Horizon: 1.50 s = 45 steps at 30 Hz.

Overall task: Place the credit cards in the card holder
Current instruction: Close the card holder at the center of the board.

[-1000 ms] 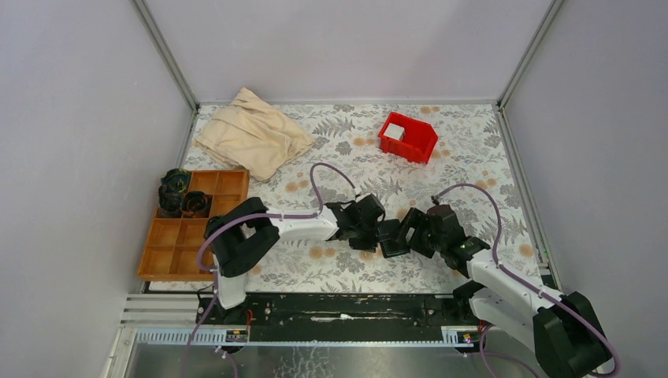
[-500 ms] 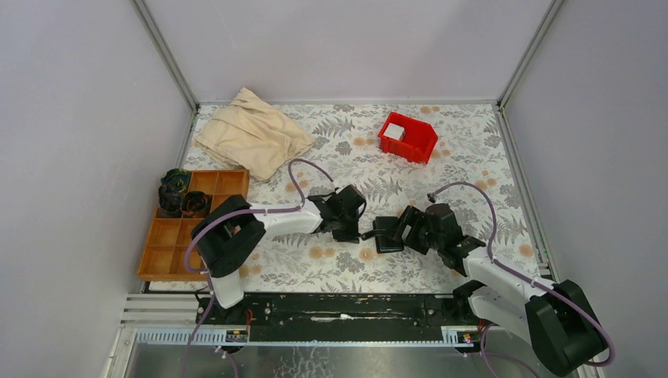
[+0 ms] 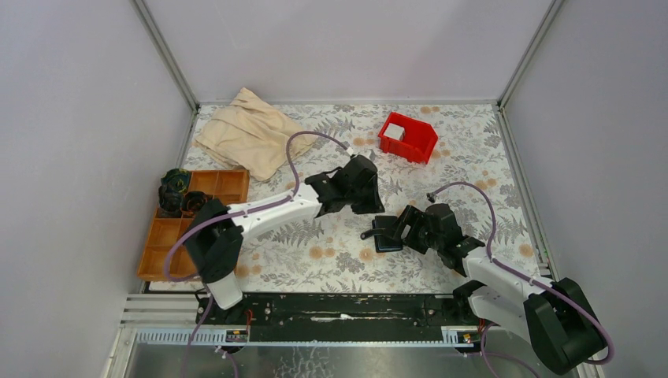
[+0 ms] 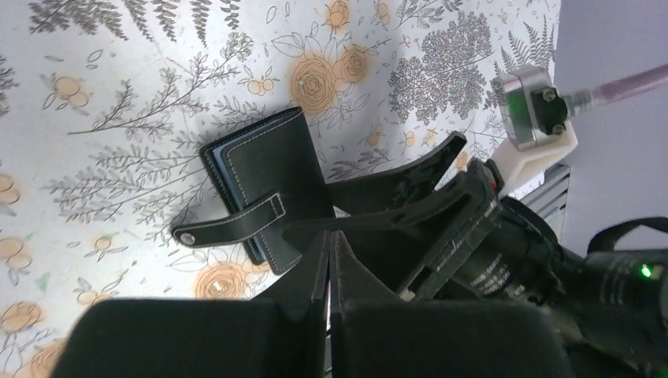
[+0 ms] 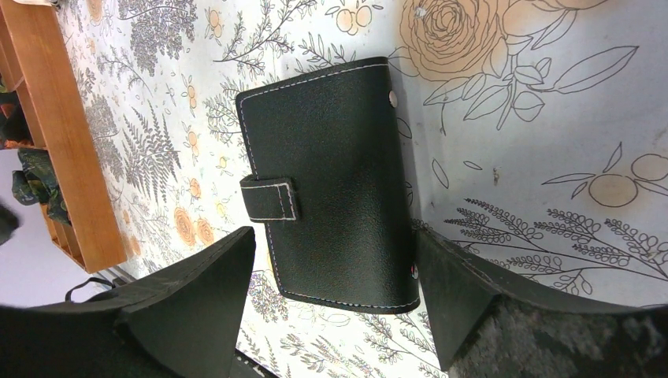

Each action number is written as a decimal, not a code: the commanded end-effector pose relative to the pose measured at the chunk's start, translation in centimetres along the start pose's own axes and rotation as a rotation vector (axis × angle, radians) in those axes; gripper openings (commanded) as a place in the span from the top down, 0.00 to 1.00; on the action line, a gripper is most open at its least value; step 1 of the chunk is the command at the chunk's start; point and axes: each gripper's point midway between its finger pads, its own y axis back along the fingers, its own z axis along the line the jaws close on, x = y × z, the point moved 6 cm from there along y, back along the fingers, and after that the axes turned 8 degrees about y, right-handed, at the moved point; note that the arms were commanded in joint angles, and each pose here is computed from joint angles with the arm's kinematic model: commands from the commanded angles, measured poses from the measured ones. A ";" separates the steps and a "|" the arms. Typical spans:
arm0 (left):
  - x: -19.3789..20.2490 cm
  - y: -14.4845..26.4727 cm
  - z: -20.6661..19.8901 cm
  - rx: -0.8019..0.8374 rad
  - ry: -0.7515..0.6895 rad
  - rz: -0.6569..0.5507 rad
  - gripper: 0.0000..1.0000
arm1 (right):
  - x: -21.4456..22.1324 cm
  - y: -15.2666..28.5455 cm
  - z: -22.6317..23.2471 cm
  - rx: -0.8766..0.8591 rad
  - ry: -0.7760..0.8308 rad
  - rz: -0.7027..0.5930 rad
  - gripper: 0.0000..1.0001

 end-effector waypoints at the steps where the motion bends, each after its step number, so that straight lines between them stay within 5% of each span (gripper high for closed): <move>1: 0.4 -2.4 -0.2 0.005 -0.031 0.058 0.98 | 4.3 0.6 -4.3 0.191 -0.033 0.167 0.18; 9: 2.5 -4.8 2.3 -0.061 -0.024 0.148 0.98 | 4.4 0.4 -4.0 0.163 -0.053 0.164 0.19; 45: 4.3 -6.3 12.7 -0.387 0.021 0.154 0.99 | 6.1 -2.2 -4.8 0.105 -0.091 0.235 0.20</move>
